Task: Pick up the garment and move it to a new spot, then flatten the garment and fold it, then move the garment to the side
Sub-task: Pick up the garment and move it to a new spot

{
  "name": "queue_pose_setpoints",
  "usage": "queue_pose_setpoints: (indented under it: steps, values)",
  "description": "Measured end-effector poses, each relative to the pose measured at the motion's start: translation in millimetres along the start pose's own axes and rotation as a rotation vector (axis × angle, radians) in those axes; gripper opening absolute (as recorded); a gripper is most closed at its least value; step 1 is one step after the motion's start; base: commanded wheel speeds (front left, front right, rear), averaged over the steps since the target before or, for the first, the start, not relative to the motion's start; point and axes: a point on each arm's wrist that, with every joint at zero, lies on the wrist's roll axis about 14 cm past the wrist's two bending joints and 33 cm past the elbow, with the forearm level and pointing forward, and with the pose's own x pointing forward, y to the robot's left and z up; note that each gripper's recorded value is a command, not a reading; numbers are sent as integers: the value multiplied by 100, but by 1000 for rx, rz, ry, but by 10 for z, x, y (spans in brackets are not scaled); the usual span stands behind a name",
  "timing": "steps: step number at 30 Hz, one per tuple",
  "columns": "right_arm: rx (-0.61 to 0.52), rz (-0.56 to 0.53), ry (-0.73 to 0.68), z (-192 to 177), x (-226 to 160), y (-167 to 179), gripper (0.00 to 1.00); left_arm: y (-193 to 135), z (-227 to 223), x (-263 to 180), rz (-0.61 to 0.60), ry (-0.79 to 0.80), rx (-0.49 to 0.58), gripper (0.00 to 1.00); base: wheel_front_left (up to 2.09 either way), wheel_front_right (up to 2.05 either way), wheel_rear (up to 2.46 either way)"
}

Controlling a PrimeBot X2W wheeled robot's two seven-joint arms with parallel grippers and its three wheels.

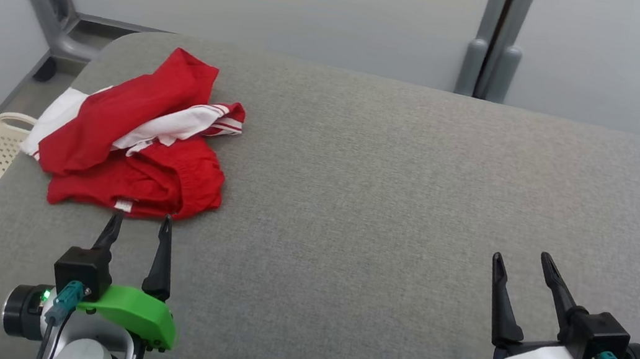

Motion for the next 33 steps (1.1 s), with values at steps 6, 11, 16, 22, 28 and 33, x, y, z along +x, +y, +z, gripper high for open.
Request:
queue_pose_setpoints:
  steps: [6,11,16,22,28,33]
  values:
    - [27,116,6,-42,173,388,100,370,42,-222,111,-15,-5,100,0,0,0]
    - [47,197,20,-95,255,665,100,594,39,-407,184,-18,-10,100,0,0,0]
    - [56,254,31,-131,298,864,100,754,62,-529,233,-26,-10,100,0,0,0]
    - [57,258,40,-159,284,876,100,751,58,-522,235,-25,-15,100,0,0,0]
    - [56,254,45,-175,277,862,100,734,53,-512,229,-24,-17,100,0,0,0]
    - [57,259,48,-185,274,879,100,705,33,-508,212,-10,-26,100,0,0,0]
